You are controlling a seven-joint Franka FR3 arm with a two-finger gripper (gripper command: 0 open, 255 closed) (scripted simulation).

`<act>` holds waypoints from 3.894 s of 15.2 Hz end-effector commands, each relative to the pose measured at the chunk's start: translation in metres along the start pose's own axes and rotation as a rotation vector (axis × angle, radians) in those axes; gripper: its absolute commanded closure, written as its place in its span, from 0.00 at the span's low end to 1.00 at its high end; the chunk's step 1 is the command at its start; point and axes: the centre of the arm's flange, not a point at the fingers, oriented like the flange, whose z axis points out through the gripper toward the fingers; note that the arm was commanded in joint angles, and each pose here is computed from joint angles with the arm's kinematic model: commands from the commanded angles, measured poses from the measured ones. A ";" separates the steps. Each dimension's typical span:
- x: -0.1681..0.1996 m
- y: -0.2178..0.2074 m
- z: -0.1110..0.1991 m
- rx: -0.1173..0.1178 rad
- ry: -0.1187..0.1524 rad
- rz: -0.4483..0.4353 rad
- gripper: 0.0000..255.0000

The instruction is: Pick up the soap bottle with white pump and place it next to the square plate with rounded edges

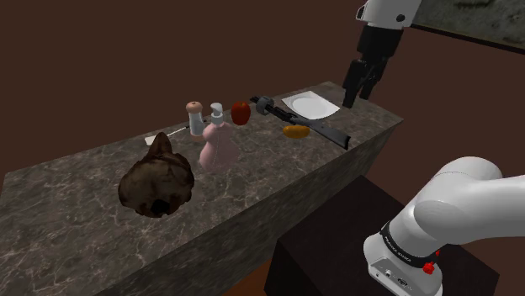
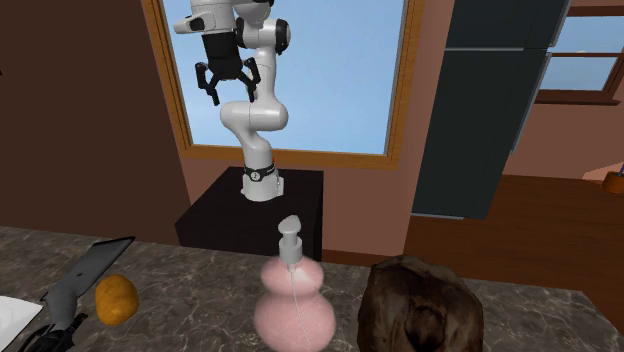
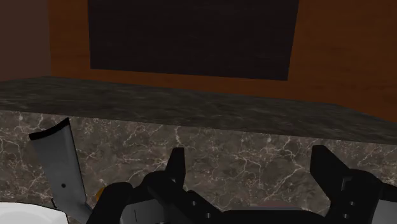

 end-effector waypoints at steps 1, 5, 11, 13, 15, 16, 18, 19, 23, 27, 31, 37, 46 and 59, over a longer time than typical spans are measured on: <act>0.000 0.000 0.000 0.000 0.000 0.000 0.00; 0.048 -0.019 0.012 -0.010 0.004 -0.023 0.00; 0.119 -0.049 0.030 -0.026 0.009 -0.057 0.00; 0.142 -0.059 0.037 -0.031 0.011 -0.069 0.00; 0.166 -0.070 0.043 -0.036 0.013 -0.080 0.00; 0.177 -0.075 0.046 -0.038 0.014 -0.086 0.00; 0.200 -0.087 0.052 -0.044 0.016 -0.097 0.00; 0.212 -0.092 0.055 -0.046 0.016 -0.103 0.00; 0.258 -0.115 0.067 -0.056 0.020 -0.126 0.00; 0.303 -0.139 0.080 -0.067 0.024 -0.149 0.00; 0.348 -0.164 0.092 -0.077 0.027 -0.172 0.00; 0.363 -0.170 0.117 -0.080 0.029 -0.179 0.00; 0.364 -0.169 0.136 -0.080 0.029 -0.179 0.00; 0.363 -0.169 0.131 -0.080 0.029 -0.179 1.00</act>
